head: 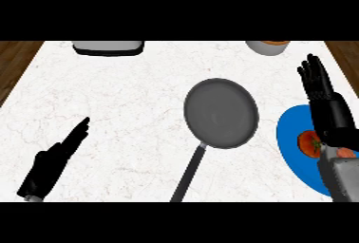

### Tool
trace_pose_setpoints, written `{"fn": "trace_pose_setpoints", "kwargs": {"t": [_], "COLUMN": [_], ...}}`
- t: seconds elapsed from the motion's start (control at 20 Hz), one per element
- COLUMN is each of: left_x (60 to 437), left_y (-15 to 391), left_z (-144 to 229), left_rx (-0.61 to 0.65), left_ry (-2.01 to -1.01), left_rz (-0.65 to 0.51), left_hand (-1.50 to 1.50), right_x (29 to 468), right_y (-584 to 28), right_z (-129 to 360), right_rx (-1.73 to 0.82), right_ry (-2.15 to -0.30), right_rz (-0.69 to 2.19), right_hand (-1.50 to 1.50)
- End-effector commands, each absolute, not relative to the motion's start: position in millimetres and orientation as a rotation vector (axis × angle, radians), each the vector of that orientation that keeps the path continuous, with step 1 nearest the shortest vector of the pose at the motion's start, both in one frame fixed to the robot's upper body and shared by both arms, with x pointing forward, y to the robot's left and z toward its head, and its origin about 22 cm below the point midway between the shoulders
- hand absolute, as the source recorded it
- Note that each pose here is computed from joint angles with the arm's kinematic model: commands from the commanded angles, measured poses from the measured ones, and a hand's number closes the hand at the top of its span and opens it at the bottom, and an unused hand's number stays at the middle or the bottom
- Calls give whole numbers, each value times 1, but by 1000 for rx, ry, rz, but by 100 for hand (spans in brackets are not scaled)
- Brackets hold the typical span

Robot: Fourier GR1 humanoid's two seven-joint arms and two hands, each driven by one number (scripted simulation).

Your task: Pick the tomato from the plate and place it in the pan

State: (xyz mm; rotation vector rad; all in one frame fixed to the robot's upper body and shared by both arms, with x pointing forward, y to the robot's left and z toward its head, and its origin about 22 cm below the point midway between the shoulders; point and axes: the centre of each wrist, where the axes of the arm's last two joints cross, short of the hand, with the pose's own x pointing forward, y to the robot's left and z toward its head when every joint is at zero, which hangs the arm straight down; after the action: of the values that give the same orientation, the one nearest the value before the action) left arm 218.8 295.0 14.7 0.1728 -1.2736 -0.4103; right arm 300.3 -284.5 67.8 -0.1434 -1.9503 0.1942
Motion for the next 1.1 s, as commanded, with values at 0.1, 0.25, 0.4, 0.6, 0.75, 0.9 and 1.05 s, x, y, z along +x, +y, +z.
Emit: {"fn": "trace_pose_setpoints", "kwargs": {"t": [0.1,0.25,0.4,0.6,0.75,0.9,1.05], "left_x": [241,259,257,260,270,264,274], "left_y": [291,289,287,282,278,271,270], "left_z": [40,60,56,48,64,56,51], "left_rx": [169,163,127,131,122,100,91], "left_ry": [-1441,-1555,-1531,-1519,-1537,-1519,-1515], "left_rz": [-203,-8,57,66,61,36,48], "left_hand": [0,0,0,0,0,0,0], "right_x": [310,303,271,231,211,210,223], "right_y": [-316,-319,-423,-484,-516,-527,-521], "right_z": [122,142,135,120,116,131,144], "right_rx": [129,413,-135,-207,-360,-408,-409], "right_ry": [-2097,-2166,-2182,-2156,-2146,-2116,-2129], "right_rz": [412,585,611,758,839,1038,1104], "right_hand": [150,150,150,-150,-150,-150,-150]}}
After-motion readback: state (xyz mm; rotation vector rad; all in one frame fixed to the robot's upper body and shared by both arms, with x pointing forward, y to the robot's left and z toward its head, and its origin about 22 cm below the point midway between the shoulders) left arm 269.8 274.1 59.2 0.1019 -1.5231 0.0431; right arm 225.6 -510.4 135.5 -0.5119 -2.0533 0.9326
